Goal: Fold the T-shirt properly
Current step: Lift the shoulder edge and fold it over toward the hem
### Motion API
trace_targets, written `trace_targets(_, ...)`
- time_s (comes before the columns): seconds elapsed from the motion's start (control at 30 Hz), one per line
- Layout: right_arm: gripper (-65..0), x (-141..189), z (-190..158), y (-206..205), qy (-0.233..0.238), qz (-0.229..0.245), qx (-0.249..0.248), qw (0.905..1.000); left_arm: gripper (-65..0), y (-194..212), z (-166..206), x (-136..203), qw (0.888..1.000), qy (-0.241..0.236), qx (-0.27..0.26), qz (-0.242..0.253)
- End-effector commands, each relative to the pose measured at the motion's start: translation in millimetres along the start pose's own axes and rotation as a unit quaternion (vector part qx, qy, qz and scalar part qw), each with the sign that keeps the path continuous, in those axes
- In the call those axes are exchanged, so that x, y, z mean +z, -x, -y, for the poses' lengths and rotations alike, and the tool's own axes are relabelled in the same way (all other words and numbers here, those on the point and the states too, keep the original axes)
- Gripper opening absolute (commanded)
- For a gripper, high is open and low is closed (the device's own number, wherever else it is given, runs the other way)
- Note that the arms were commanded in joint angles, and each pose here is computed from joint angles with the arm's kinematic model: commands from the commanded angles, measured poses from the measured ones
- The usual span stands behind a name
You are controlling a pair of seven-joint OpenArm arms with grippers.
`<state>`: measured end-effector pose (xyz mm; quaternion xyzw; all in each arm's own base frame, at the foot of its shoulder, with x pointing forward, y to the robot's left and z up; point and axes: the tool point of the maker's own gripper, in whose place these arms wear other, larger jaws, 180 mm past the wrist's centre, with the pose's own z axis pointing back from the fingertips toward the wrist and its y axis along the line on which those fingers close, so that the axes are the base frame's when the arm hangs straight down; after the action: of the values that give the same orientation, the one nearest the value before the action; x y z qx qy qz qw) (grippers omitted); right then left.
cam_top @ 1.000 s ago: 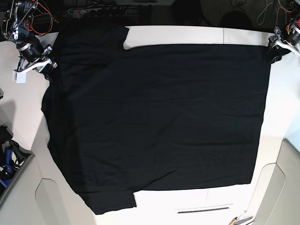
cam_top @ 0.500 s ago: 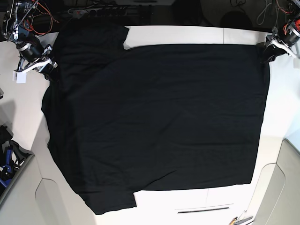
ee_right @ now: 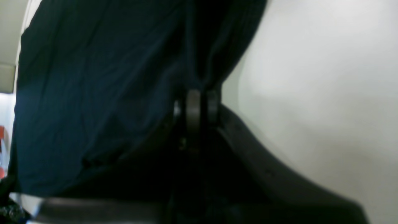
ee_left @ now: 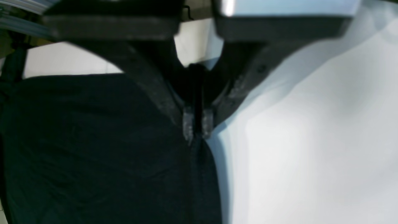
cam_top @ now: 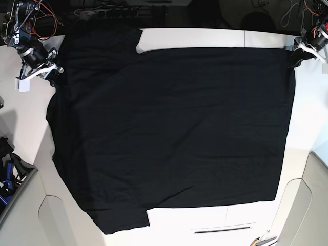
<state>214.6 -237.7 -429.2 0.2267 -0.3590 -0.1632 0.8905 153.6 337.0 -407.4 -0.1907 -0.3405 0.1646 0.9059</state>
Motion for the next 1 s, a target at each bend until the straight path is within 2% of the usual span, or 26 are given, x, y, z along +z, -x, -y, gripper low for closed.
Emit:
trace_targets(0.0, -65.0, 5.8, 1.2, -5.7, 0.003, 0.0, 0.015, 0.9999, -65.0, -11.1, 1.4, 4.9, 1.0, 0.007, -0.008, 0.012)
trace_targets(0.2, -65.0, 39.2, -3.9, -11.6, 0.015, 0.016, 0.051, 0.9985, -65.0, -17.3, -1.7, 11.5, 1.0, 0.003, -0.004, 0.019)
trace_targets(0.3, -65.0, 59.8, -6.8, -14.1, 0.025, 0.022, 0.072, 0.9968, -65.0, -21.0, 1.5, 20.5, 1.0, 0.019, 0.016, 0.018)
trace_targets(0.53, -65.0, 104.7, -8.3, -8.3, 0.045, 0.018, 0.089, 0.9948, -65.0, -25.8, -0.2, 56.1, 0.996, 0.045, 0.07, 0.038)
trace_targets(0.7, -65.0, 134.5, -16.3, -23.3, 0.056, 0.036, 0.113, 0.9914, -65.0, -32.7, -3.8, 79.9, 0.996, 0.036, 0.065, 0.049)
trace_targets(0.83, -65.0, 131.7, -30.7, -40.1, 0.043, 0.059, 0.135, 0.9882, -65.0, -50.2, 2.5, 78.0, 0.996, 0.044, 0.045, 0.063)
trace_targets(0.97, -65.0, 111.9, -43.1, -57.1, 0.031, 0.081, 0.161, 0.9831, -65.0, -74.0, 19.8, 59.4, 0.993, 0.076, 0.032, 0.089)
